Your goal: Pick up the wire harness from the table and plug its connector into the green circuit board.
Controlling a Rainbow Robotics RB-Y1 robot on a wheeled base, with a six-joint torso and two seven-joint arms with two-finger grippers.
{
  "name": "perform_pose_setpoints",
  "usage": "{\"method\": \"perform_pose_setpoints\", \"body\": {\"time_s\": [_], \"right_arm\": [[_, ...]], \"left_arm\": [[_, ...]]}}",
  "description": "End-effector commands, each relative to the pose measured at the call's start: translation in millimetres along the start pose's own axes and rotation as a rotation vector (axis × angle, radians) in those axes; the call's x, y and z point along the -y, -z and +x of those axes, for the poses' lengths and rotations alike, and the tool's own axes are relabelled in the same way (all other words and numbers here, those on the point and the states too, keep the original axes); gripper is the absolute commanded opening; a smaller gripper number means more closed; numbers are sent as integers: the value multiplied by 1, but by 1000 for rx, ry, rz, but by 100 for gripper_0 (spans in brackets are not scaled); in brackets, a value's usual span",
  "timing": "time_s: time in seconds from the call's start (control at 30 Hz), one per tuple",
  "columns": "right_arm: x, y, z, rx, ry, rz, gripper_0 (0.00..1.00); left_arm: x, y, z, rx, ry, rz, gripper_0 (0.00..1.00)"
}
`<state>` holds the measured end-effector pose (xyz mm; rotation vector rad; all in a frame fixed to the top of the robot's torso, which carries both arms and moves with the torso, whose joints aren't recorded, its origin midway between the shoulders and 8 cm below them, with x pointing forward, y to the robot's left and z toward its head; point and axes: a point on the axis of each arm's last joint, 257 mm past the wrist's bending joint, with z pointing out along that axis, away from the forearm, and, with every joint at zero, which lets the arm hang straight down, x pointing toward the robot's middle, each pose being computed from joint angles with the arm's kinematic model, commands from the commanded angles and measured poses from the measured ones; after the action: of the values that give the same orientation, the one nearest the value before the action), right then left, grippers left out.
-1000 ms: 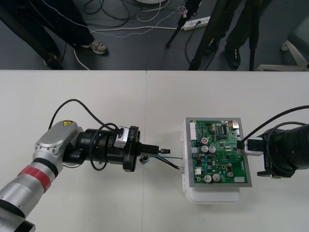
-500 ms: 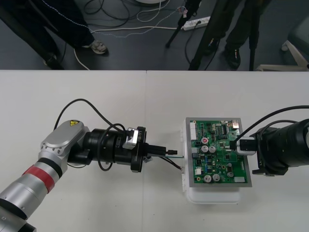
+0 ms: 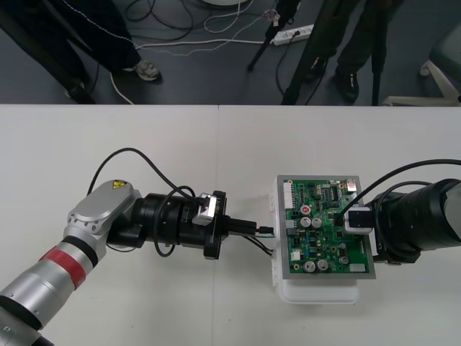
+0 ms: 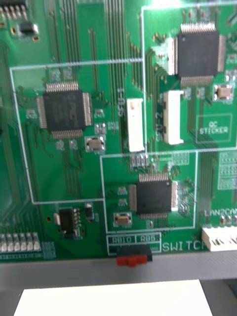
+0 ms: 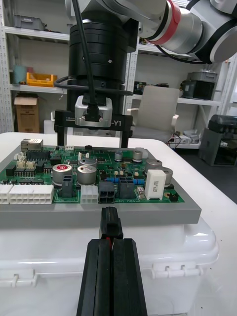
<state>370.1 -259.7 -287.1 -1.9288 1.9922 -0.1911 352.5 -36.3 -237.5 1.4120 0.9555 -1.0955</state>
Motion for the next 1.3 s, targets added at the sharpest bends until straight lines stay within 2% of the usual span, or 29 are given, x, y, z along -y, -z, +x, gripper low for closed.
{"method": "perform_pose_setpoints", "body": {"time_s": [0.03,1.3], "right_arm": [[9,7,1,-20,8,10,100],[5,2,-23,22,51,-6,100]], "left_arm": [[-16,-28,-23,21,25,2,0],[-10,-45,-23,19,76,24,0]]}}
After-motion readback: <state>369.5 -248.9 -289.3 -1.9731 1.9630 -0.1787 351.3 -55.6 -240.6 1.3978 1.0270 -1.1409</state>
